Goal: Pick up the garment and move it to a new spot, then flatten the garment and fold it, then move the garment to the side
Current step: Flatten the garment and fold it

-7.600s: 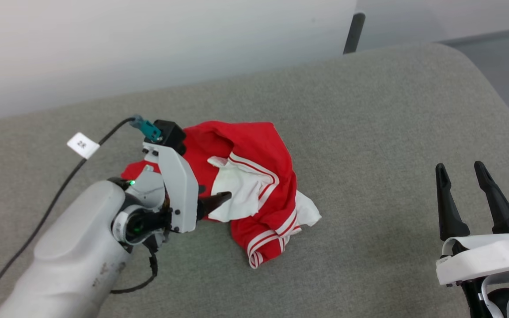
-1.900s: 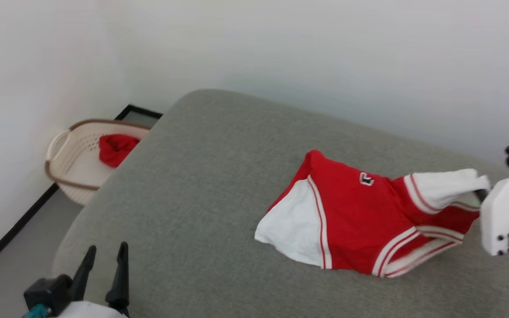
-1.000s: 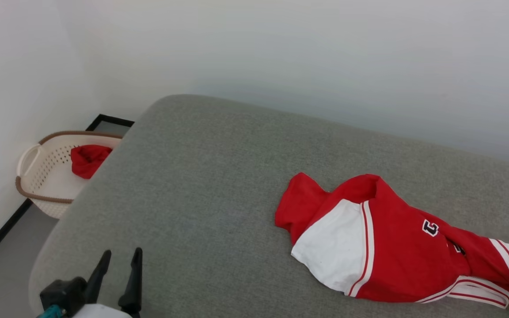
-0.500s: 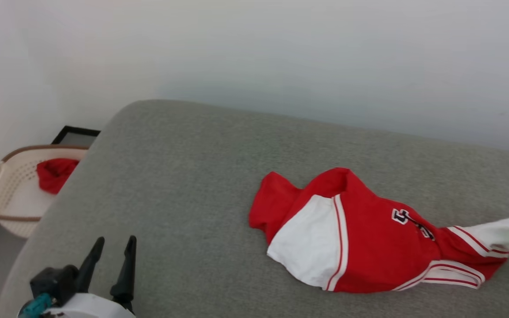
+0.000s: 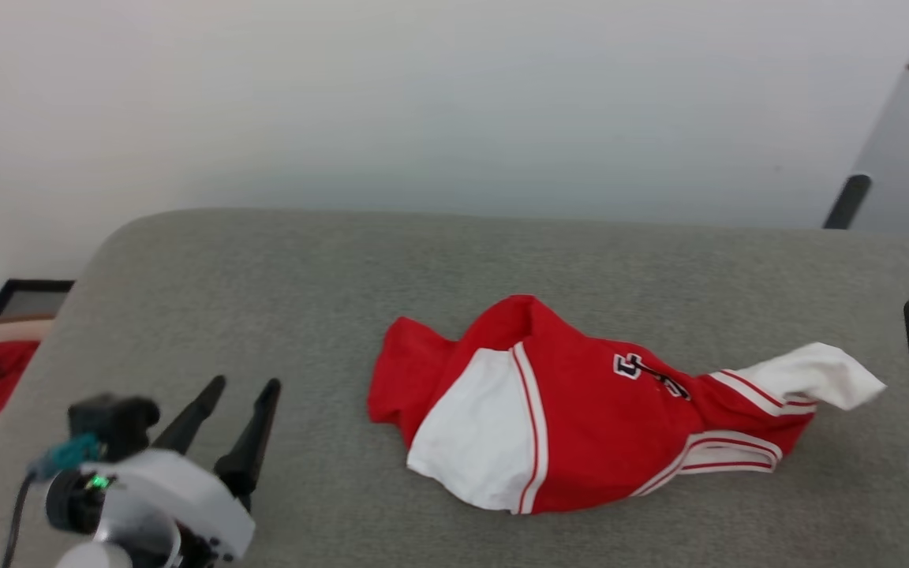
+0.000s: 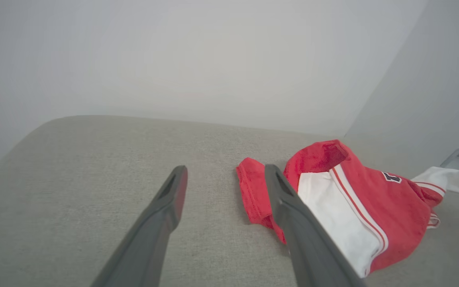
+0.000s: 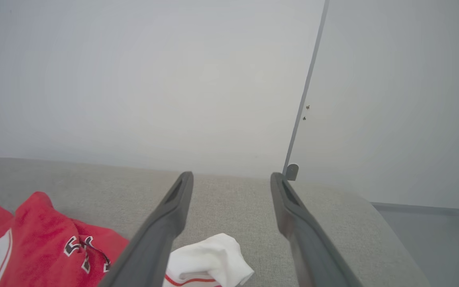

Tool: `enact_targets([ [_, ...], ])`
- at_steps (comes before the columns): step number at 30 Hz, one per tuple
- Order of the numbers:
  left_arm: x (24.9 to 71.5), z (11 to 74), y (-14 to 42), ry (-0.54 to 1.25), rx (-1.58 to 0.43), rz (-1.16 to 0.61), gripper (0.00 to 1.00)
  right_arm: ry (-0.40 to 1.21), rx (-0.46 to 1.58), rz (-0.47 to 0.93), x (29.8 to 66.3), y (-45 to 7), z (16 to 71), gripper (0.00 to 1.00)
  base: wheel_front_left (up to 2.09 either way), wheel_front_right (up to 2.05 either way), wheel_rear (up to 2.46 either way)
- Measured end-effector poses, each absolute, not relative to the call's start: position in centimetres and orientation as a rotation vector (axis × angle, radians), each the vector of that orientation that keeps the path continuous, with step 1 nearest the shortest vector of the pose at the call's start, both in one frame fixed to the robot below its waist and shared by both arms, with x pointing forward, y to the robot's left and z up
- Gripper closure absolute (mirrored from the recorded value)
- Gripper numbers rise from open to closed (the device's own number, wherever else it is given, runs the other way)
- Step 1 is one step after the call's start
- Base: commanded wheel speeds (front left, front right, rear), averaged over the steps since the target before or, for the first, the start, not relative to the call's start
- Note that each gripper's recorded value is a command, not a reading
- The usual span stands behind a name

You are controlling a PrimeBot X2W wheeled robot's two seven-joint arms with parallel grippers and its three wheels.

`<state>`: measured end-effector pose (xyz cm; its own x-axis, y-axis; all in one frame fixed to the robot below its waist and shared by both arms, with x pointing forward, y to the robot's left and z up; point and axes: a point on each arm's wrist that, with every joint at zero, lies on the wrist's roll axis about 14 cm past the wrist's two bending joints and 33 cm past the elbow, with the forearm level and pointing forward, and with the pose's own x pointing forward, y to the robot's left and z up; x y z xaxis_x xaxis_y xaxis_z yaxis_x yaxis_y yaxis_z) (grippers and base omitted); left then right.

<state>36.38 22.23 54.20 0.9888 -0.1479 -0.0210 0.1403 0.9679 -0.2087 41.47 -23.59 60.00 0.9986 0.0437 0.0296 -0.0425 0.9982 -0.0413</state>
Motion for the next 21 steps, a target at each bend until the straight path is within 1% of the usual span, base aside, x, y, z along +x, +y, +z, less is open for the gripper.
enact_targets([
  [4, 37.9, 54.4, 19.4, 0.147, -0.251, -0.244, 0.0, -0.079, -0.011, 0.009, 39.2, -23.9, 60.1, 0.0, 0.0, 0.0, 0.0],
  [7, 38.7, 53.8, 17.5, 0.267, -0.272, -0.306, 0.0, -0.112, 0.009, -0.023, 37.9, -24.4, 60.2, 0.0, 0.0, 0.0, 0.0],
  [9, 39.2, 53.0, 16.3, 0.378, -0.286, -0.341, 0.0, -0.137, 0.022, -0.043, 37.4, -24.8, 60.6, 0.0, 0.0, 0.0, 0.0],
  [17, 39.5, 49.5, 12.3, 0.754, -0.303, -0.435, 0.0, -0.149, 0.03, -0.101, 36.0, -26.1, 60.6, 0.0, 0.0, 0.0, 0.0],
  [21, 39.3, 47.4, 11.5, 0.892, -0.281, -0.448, 0.0, -0.148, 0.032, -0.124, 35.8, -26.8, 60.5, 0.0, 0.0, 0.0, 0.0],
])
